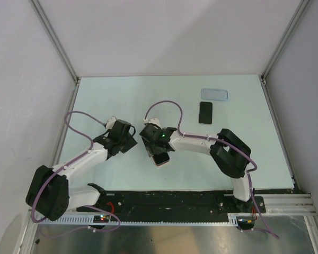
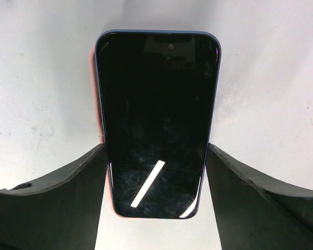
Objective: Put the phone into the phone case
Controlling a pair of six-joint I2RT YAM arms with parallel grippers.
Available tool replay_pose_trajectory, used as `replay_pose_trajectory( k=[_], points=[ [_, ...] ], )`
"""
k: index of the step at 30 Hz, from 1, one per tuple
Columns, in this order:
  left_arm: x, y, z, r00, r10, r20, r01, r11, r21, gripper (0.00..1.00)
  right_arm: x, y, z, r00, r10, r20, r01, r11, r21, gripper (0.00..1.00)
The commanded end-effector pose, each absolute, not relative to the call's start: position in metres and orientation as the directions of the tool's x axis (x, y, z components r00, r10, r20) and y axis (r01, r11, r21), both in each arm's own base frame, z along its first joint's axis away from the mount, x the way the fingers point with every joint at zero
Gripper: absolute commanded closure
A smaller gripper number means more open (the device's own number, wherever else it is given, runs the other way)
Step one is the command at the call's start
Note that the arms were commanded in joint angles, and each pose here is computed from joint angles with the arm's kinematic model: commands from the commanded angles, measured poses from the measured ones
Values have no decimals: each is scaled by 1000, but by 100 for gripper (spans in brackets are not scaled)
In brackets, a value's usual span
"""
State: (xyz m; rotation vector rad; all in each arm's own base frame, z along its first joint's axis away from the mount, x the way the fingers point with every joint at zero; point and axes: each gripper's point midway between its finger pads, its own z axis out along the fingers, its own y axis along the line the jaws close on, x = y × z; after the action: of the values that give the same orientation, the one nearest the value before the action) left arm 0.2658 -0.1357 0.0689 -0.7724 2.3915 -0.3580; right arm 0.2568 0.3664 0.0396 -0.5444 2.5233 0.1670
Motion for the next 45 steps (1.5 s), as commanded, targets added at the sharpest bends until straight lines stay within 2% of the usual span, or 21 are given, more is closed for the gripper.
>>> replay_pose_trajectory(
  k=[1, 11, 20, 26, 33, 38, 45],
  points=[
    [270, -134, 78, -636, -604, -480, -420, 793, -441, 59, 261, 384, 62, -735, -279, -617, -390, 919, 49, 40],
    [269, -136, 77, -642, -603, -474, -414, 793, -447, 59, 258, 380, 58, -741, -272, -614, -379, 924, 49, 19],
    [268, -142, 77, -662, -590, -462, -392, 798, -457, 59, 260, 368, 61, -732, -267, -627, -378, 925, 47, 13],
    [253, -160, 75, -720, -534, -443, -314, 820, -479, 59, 259, 371, 86, -740, -217, -636, -404, 900, 163, 11],
    [226, -197, 72, -788, -450, -420, -209, 837, -505, 67, 260, 357, 105, -781, -137, -610, -382, 877, 292, 10],
    [212, -221, 72, -826, -404, -394, -158, 836, -526, 76, 257, 335, 96, -825, -68, -560, -322, 872, 369, 18],
    [198, -232, 61, -849, -390, -357, -167, 839, -518, 79, 244, 326, 80, -857, -65, -511, -312, 855, 414, 25]
  ],
)
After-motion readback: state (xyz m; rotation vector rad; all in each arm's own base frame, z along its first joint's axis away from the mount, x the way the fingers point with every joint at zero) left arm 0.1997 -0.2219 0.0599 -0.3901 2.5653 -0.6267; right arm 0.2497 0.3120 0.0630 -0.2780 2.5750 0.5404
